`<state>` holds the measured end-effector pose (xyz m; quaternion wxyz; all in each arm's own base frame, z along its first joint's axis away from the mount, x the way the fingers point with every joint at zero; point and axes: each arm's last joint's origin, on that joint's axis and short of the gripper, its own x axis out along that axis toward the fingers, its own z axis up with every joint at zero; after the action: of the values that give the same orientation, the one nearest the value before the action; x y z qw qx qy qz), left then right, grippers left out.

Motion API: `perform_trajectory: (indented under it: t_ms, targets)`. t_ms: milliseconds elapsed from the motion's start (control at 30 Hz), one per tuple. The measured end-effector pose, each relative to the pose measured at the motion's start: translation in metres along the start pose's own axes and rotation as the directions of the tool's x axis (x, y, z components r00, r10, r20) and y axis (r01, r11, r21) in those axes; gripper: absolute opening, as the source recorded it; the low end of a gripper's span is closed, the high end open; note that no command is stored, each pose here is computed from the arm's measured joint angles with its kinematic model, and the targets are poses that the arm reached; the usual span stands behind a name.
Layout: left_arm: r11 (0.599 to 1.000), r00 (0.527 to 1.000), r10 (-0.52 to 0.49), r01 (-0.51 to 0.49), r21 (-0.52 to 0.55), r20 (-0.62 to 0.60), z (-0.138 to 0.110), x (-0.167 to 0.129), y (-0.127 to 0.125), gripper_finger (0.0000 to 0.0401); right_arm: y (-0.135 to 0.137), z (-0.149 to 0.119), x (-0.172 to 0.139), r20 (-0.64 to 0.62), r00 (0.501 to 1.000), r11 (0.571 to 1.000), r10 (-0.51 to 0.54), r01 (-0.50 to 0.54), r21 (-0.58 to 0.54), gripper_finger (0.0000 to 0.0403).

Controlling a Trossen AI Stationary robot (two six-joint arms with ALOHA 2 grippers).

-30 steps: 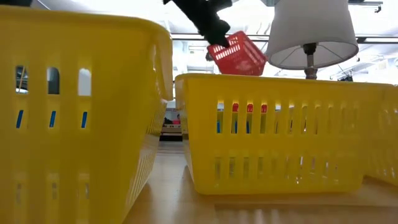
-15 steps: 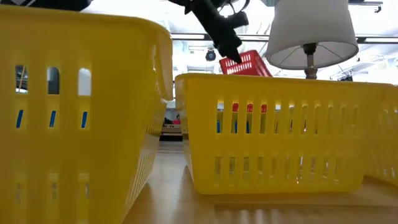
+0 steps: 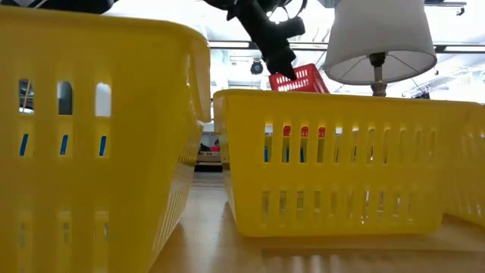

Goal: Stack baskets on shelf by color
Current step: Stack the orange bin on top of the other orange bins on the shelf

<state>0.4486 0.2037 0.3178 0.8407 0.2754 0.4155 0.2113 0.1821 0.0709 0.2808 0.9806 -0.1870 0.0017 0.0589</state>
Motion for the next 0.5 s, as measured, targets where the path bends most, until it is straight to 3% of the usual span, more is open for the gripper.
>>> perform_trajectory:
  t_ms: [500]
  targets:
    - [0.999, 0.998, 0.039, -0.037, -0.032, 0.046, 0.0026, 0.0042, 0.0047, 0.0012, 0.0, 0.0, 0.0, 0.0, 1.0, 1.0, 0.0, 0.0, 0.0, 0.0]
